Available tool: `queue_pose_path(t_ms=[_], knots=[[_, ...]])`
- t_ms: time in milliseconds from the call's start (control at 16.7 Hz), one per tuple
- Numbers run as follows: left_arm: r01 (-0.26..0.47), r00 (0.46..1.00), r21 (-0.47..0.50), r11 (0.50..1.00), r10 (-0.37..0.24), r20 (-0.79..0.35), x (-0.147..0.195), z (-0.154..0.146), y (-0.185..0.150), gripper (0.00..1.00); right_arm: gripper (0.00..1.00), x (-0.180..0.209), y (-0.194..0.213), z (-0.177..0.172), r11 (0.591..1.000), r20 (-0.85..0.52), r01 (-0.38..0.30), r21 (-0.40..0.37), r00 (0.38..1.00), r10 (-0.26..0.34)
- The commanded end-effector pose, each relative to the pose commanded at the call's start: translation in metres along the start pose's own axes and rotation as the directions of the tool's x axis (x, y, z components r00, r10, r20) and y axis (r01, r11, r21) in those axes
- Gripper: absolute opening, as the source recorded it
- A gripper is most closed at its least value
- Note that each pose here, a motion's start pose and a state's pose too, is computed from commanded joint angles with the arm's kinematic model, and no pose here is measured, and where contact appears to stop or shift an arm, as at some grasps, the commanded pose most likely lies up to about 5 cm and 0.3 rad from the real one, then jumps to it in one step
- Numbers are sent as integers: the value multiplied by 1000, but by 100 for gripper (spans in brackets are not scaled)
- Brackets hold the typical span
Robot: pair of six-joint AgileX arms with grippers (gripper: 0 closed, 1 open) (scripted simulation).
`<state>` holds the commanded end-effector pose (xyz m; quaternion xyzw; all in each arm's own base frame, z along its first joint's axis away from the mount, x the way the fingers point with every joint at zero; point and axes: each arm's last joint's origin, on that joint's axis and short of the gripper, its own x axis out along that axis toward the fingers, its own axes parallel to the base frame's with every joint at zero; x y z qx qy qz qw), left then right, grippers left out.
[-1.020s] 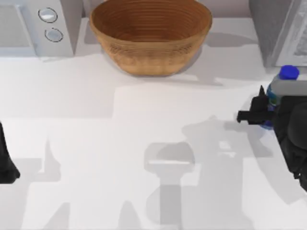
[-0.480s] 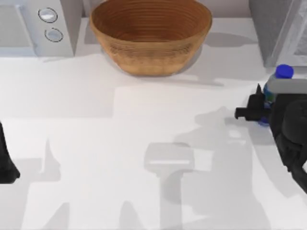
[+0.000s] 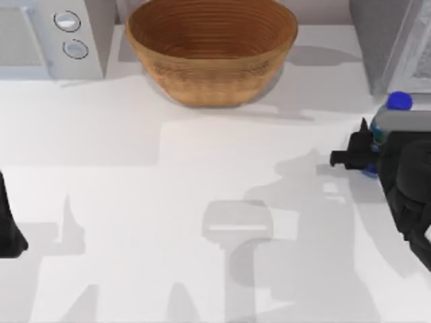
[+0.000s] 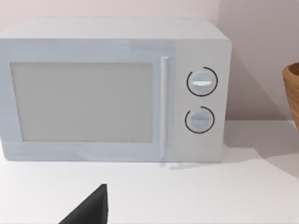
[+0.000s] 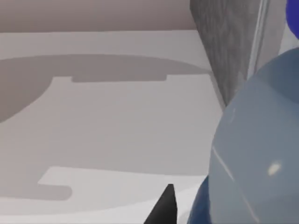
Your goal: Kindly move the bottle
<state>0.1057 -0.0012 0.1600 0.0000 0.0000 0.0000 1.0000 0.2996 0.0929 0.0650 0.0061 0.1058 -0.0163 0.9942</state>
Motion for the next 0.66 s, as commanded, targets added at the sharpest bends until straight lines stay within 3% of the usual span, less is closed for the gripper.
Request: queue_pose_path(t_ms=[300, 660], knots=[[0, 1000, 0, 1000, 0, 0, 0, 0, 0, 100, 98, 0, 0, 0, 1000, 0, 0, 0, 1000, 0], [0, 1000, 0, 1000, 0, 0, 0, 0, 0, 100, 100, 0, 0, 0, 1000, 0, 0, 0, 1000, 0]])
